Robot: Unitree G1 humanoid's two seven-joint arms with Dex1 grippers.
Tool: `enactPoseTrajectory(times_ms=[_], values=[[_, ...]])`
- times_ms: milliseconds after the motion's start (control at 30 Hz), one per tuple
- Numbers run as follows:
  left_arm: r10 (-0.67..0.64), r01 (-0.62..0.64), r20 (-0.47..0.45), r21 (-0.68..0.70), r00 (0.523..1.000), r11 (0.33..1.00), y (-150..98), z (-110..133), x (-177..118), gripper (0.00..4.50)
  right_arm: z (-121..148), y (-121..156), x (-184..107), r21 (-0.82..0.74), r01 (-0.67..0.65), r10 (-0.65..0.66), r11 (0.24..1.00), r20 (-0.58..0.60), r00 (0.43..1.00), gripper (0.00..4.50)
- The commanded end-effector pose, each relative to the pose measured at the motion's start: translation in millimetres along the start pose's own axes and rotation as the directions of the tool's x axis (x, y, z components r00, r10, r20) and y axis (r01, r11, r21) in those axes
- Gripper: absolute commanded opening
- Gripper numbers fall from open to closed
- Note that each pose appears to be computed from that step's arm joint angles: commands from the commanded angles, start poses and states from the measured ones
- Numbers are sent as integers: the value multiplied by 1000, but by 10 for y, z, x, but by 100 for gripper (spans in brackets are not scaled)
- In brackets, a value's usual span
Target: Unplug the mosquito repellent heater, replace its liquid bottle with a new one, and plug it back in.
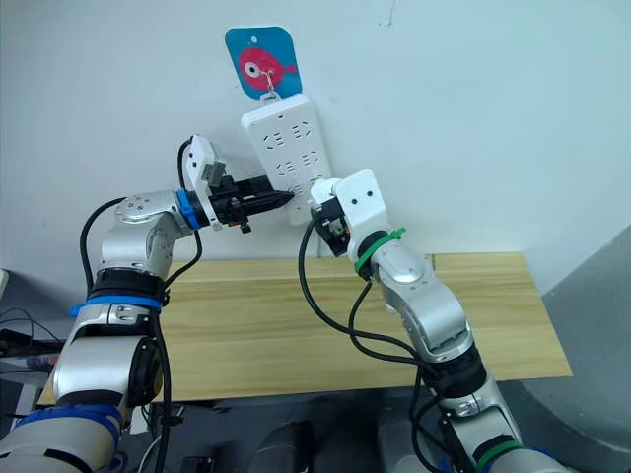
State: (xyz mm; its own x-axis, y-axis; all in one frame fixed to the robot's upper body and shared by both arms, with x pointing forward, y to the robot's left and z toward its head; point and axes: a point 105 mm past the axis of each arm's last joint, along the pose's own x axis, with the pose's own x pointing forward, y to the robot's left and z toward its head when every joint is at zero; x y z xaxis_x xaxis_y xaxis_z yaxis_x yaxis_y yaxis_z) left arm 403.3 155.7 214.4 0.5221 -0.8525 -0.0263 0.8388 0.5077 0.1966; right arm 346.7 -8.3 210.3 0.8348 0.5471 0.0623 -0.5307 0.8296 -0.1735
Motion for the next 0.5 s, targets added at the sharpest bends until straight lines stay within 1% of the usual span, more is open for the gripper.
enactPoseTrajectory(times_ms=[33,267,500], values=[[-42,41,15,50,999,998,-83,103,83,129,129,60,26,-16,-13,14,1000,58,998,309],[-42,42,14,50,999,998,-85,101,82,129,86,99,20,-20,-24,25,1000,53,998,309],[-46,45,13,50,999,998,-92,98,97,129,153,107,16,-21,-23,24,1000,77,997,307]])
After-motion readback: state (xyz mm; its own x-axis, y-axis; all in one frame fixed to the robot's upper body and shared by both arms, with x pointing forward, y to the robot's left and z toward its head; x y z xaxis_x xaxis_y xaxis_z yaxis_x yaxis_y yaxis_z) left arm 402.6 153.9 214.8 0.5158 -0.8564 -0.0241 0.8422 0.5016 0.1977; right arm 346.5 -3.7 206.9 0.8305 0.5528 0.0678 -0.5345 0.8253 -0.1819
